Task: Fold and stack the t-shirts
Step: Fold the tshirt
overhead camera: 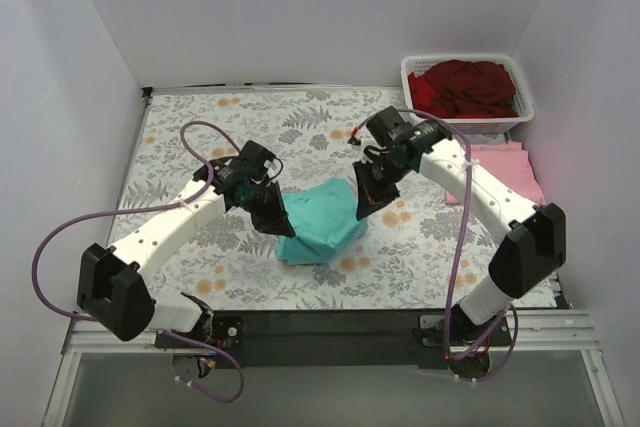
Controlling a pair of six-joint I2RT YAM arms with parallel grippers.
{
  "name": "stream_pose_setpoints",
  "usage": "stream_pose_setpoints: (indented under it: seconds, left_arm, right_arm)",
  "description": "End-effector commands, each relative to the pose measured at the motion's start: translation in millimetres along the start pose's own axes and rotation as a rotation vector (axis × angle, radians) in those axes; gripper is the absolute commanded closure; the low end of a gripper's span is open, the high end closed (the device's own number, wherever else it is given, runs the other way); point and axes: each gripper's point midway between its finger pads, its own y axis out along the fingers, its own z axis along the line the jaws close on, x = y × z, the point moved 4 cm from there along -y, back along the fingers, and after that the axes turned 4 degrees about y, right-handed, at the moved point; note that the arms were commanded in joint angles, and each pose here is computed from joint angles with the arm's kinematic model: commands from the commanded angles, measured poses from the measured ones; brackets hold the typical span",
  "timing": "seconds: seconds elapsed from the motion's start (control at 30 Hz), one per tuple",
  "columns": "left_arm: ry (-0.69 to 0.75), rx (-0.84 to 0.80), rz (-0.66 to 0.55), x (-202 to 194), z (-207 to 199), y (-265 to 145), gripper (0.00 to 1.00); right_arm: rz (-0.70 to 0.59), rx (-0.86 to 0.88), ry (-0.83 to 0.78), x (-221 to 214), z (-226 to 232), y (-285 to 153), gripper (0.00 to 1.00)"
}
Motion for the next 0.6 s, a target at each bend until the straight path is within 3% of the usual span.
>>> stream_pose_setpoints:
  seconds: [0.0, 0.1, 0.2, 0.57]
  left_arm:
    - [0.015, -0.124, -0.064, 40.3, -5.2, -8.6, 1.0]
    - [-0.027, -0.141, -0.102, 71.7, 8.3, -1.8, 1.0]
    - [0.025, -0.093, -0.128, 87.4, 11.4, -2.4, 1.0]
    - [0.061, -0.118, -0.12, 71.4, 19.0, -2.3, 1.0]
  right_arm:
    - [-0.046, 0.084, -0.054, 43.9, 9.0, -7.8, 0.99]
    - [-0.047, 0.108, -0.028, 74.0, 2.1, 0.5, 0.99]
    - [-0.082, 0.117, -0.043, 96.2, 5.5, -2.8, 0.99]
    - [-0.044, 0.1, -0.075, 71.0, -6.6, 3.1, 0.99]
